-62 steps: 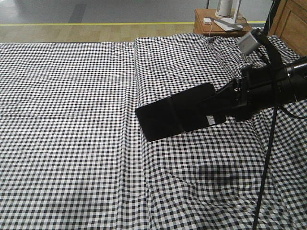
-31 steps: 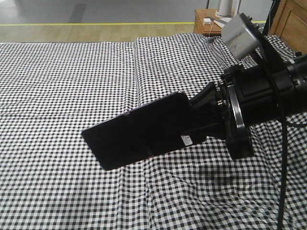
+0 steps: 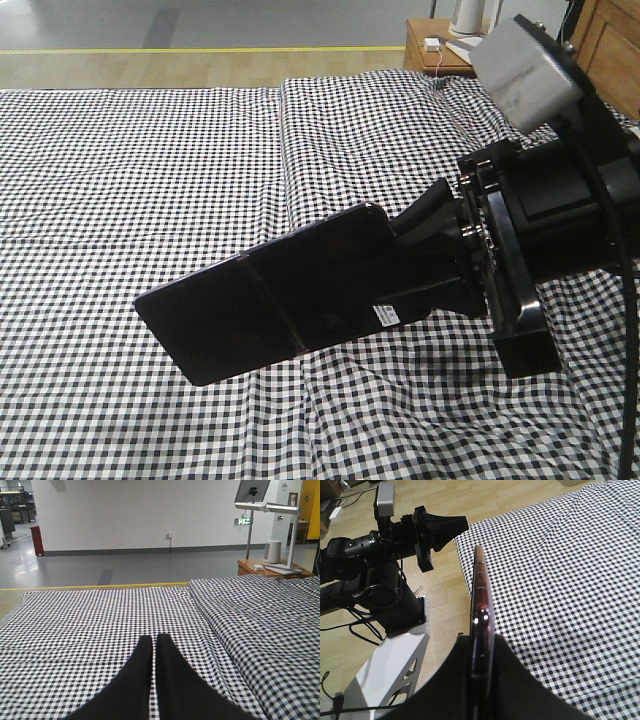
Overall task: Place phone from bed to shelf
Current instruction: 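Lift the phone with the right gripper up off the bed, then hold the phone in the right gripper while the base turns away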
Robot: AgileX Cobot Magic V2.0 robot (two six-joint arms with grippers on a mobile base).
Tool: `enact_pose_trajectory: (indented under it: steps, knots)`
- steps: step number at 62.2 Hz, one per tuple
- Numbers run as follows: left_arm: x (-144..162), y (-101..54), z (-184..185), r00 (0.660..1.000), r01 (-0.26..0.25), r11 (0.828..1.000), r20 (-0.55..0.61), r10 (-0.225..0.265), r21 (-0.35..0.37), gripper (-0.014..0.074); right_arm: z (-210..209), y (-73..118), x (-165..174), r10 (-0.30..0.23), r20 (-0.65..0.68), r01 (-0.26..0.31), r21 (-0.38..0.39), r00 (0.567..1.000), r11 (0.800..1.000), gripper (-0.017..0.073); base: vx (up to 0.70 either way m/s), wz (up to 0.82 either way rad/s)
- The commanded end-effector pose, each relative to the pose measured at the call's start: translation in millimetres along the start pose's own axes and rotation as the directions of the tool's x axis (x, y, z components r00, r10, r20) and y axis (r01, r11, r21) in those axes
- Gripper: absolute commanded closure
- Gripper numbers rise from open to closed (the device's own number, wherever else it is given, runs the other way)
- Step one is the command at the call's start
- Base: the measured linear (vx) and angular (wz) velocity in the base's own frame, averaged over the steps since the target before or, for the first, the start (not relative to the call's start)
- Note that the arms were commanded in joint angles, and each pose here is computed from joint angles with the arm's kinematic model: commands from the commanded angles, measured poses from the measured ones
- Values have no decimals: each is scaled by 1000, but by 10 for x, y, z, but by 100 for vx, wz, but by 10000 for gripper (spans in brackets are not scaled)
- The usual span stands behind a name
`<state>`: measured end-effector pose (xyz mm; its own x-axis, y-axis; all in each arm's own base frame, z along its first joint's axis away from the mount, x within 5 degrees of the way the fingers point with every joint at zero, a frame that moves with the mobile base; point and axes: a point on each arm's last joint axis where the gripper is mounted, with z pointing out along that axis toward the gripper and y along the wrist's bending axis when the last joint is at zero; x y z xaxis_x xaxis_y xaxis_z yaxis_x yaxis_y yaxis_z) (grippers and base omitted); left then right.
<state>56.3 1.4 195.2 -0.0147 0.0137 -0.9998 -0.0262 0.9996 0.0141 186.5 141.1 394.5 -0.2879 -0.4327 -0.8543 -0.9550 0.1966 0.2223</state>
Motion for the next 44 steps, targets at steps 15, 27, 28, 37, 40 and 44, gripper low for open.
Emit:
enact_pose_trajectory:
  steps: [15, 27, 28, 37, 40, 44]
  knots:
    - [-153, 2, -21, 995, 19, 1000, 102, -19, 2, 592, -90, 157, -120, -17, 71, 22, -62, 997, 998, 561, 0, 0]
    - [-153, 2, -21, 995, 19, 1000, 102, -19, 2, 592, -91, 154, -120, -18, 72, 22, -60, 997, 998, 561, 0, 0]
    - [-153, 2, -21, 995, 19, 1000, 102, -19, 2, 592, -91, 154, -120, -18, 72, 22, -60, 997, 998, 561, 0, 0]
    - [-153, 2, -21, 995, 19, 1000, 102, -19, 2, 592, -91, 154, -120, -18, 72, 22, -60, 997, 998, 561, 0, 0]
    - [-153, 2, -21, 995, 19, 1000, 102, -19, 2, 592, -91, 154, -120, -18, 72, 22, -60, 997, 998, 561, 0, 0]
    - [-153, 2, -21, 995, 19, 1000, 102, -19, 2, 592, -91, 154, -120, -18, 72, 22, -60, 997, 998, 561, 0, 0]
